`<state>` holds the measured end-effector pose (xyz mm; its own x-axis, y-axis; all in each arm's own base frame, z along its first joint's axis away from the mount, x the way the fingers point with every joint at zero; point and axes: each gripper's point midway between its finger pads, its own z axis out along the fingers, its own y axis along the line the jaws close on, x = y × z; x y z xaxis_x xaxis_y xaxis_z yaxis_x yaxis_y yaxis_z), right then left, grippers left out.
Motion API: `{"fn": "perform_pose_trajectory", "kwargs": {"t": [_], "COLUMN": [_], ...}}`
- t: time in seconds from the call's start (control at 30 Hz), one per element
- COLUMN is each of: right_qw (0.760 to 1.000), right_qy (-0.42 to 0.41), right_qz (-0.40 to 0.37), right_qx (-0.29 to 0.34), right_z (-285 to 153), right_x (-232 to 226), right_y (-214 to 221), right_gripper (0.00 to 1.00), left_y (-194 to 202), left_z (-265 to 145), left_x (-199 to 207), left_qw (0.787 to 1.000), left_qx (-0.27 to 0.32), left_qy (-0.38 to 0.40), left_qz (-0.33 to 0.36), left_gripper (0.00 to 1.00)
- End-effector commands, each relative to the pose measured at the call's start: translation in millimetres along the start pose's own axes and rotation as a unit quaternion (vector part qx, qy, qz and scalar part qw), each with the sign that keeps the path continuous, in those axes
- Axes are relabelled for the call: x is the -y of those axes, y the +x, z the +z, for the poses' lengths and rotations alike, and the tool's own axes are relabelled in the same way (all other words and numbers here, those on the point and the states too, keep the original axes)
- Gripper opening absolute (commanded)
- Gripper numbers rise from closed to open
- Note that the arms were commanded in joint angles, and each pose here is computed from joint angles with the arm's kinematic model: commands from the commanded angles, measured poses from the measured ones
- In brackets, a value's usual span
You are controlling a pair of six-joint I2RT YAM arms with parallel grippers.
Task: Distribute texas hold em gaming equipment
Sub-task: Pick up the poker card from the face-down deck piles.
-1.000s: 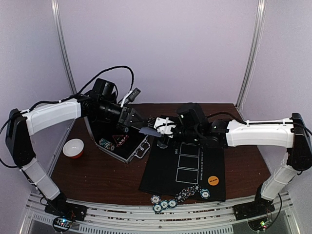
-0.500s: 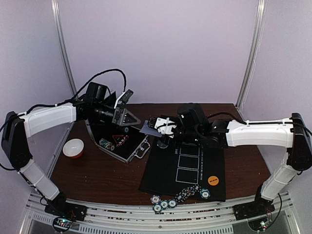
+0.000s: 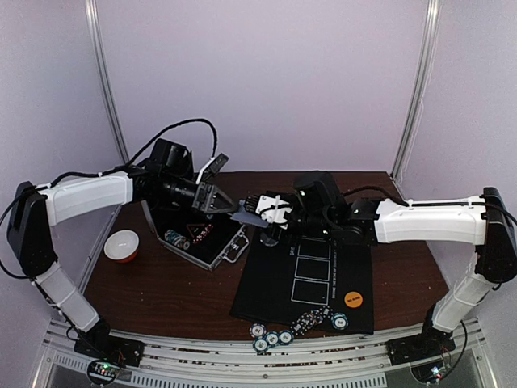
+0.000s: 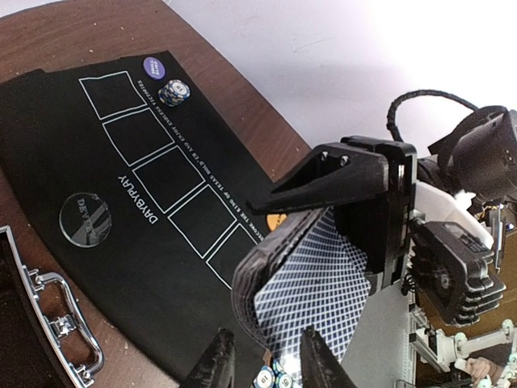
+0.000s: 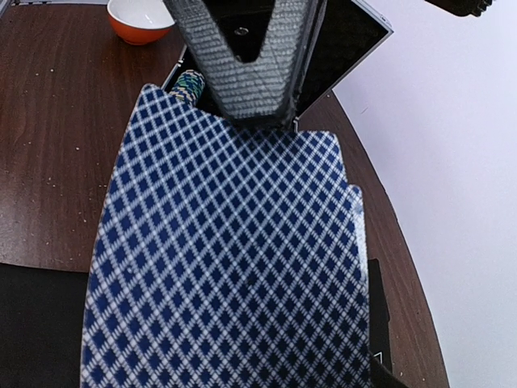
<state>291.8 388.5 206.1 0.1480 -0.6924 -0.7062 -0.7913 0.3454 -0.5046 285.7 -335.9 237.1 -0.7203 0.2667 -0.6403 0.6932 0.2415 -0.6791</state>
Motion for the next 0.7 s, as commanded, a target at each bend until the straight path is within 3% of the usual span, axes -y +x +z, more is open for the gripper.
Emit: {"fn": "perform_pose_trajectory", "kwargs": {"t": [0.0, 0.4, 0.67], "right_qw": [1.0, 1.0, 1.0], "right_qy": [0.008, 0.017, 0.02], "right_qz": [0.009, 0.007, 0.009], "right_qx": [0.023, 0.019, 0.009], "right_z": [-3, -5, -7], "right_x": [9, 12, 15], "right_y": [-14, -13, -6], "right_gripper": [0.51, 0.5, 0.5], "left_y": [-12, -10, -15], "left_z": [3, 1, -2], "left_x": [14, 21, 27], "left_qw": [0.999, 0.999, 0.998], "left_qx": [0.003, -0.002, 0.007], "left_qy": [0.02, 0.032, 0.036], "left_qz": [0.032, 0.036, 0.048], "left_gripper": [0.27, 0.0, 0.0]}}
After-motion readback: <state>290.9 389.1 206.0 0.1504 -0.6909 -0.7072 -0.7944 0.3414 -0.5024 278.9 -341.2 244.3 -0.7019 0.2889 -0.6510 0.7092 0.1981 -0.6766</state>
